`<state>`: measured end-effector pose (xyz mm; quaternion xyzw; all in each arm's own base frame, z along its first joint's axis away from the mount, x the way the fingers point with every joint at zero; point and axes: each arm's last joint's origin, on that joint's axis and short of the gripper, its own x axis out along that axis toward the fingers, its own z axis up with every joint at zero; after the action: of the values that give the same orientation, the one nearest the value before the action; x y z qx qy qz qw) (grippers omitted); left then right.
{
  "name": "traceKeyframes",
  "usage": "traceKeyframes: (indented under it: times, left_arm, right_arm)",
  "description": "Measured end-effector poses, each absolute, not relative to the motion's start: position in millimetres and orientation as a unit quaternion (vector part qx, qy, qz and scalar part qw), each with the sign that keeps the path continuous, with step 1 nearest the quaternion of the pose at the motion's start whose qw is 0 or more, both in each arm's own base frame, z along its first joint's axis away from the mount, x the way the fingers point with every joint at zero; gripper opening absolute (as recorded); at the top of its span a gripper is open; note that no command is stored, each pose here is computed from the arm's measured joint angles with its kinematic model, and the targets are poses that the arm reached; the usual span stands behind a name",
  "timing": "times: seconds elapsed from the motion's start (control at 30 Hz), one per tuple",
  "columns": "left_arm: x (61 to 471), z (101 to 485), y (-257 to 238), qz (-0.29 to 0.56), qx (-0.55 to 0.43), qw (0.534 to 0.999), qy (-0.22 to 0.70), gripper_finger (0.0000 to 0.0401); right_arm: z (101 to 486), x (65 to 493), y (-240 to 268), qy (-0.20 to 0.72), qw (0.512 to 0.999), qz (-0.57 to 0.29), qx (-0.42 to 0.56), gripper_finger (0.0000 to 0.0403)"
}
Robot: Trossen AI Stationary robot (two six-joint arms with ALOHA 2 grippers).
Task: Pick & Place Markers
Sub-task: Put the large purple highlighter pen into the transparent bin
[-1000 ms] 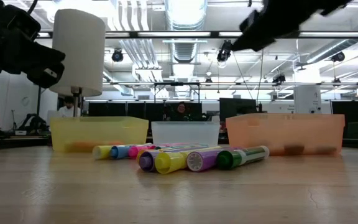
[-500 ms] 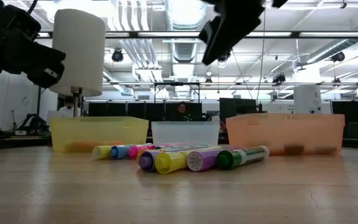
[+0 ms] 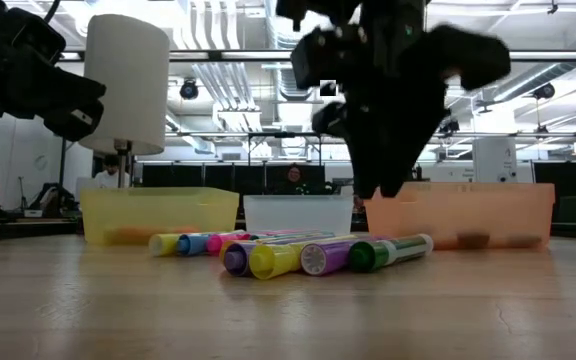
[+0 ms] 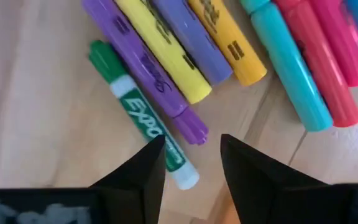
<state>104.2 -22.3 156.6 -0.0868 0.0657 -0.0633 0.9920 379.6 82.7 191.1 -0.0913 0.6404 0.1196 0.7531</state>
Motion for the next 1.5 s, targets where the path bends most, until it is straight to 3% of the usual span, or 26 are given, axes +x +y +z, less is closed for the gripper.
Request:
traceKeyframes:
  times: [1.0, 1.33, 1.5]
  left_arm:
    - [104, 157, -22, -0.064, -0.087, 0.992, 0.065, 0.0]
    - [104, 157, -22, -0.064, -0.087, 0.992, 0.065, 0.0]
    - [104, 157, -22, -0.064, -0.087, 0.992, 0.065, 0.0]
  right_arm:
    - [139, 390, 102, 0.651, 0.723, 0.164, -0.162, 0.0128]
    - [142, 390, 102, 0.652, 0.725, 0.157, -0.155, 0.0056]
    - [146, 394, 103, 0.647, 0.736, 0.143, -0.141, 0.0055]
